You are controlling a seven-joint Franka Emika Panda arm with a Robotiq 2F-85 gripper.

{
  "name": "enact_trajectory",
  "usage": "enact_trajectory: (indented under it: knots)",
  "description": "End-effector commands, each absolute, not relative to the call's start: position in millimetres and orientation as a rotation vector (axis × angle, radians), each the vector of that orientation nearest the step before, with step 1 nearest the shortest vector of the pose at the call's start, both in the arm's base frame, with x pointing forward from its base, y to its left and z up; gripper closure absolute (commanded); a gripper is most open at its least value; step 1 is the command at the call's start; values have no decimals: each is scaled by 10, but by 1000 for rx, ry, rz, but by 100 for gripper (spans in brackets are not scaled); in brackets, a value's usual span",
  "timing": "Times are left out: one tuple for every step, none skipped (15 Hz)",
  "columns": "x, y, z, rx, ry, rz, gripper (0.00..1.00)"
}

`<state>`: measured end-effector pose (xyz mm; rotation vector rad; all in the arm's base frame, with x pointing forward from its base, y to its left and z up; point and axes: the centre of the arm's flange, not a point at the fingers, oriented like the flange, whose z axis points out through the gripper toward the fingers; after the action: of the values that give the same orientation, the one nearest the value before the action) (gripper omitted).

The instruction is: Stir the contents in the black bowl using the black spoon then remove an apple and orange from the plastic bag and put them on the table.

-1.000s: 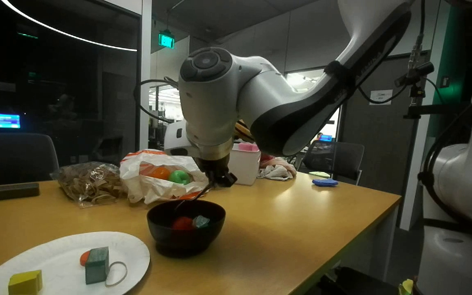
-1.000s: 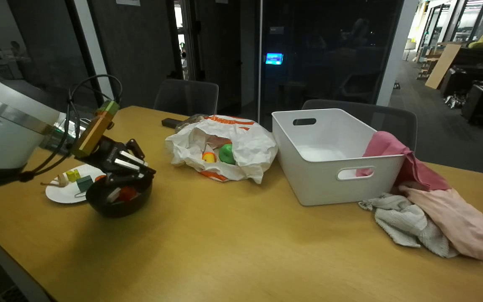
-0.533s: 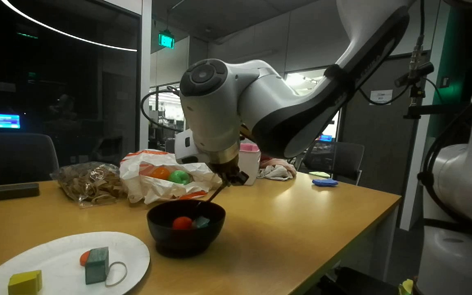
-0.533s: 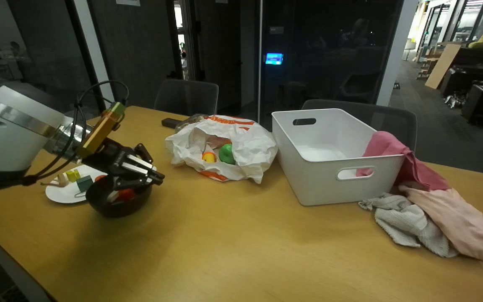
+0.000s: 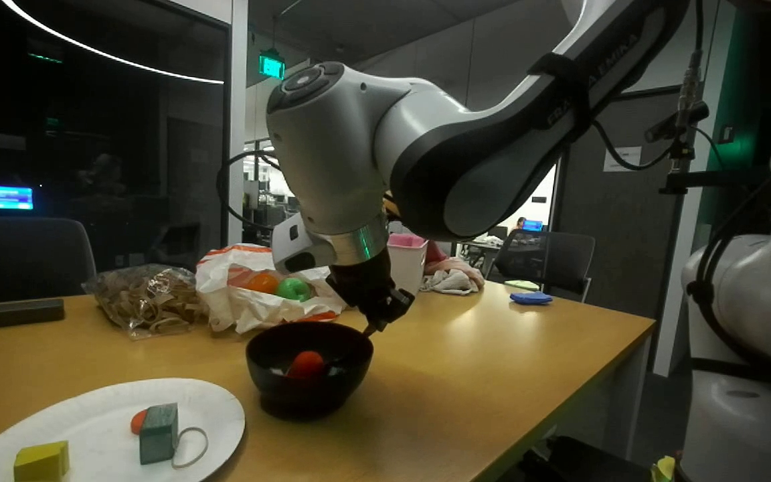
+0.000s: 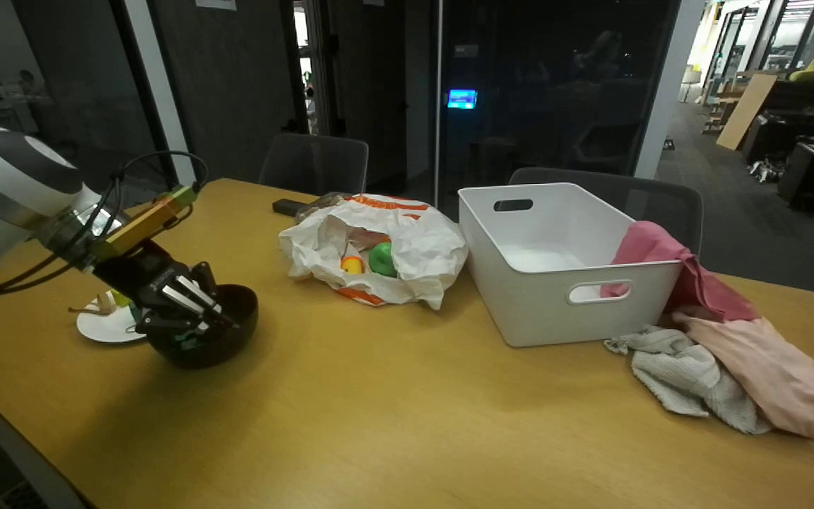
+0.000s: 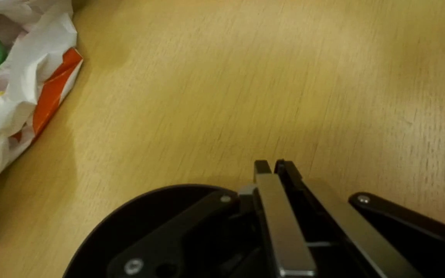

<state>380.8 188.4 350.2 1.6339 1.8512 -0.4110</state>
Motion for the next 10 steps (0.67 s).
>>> enact_trajectory:
  knots:
    - [3885, 1952, 3609, 1687, 1814, -274, 88]
    - [3913, 1949, 3602, 1688, 1789, -228, 88]
    - [3940, 1949, 3594, 1687, 1764, -182, 89]
    - [3972, 1940, 3583, 1668, 1728, -126, 89]
    - [4005, 1933, 3579, 1648, 1694, -76, 88]
    - [4037, 1925, 3580, 1630, 1662, -30, 88]
    - [4071, 1914, 3583, 1617, 1623, 17, 88]
    - [4104, 1895, 3593, 1594, 1588, 57, 88]
    - [4126, 1876, 3604, 1575, 1543, 89, 88]
    - [4139, 1843, 3622, 1553, 1512, 83, 88]
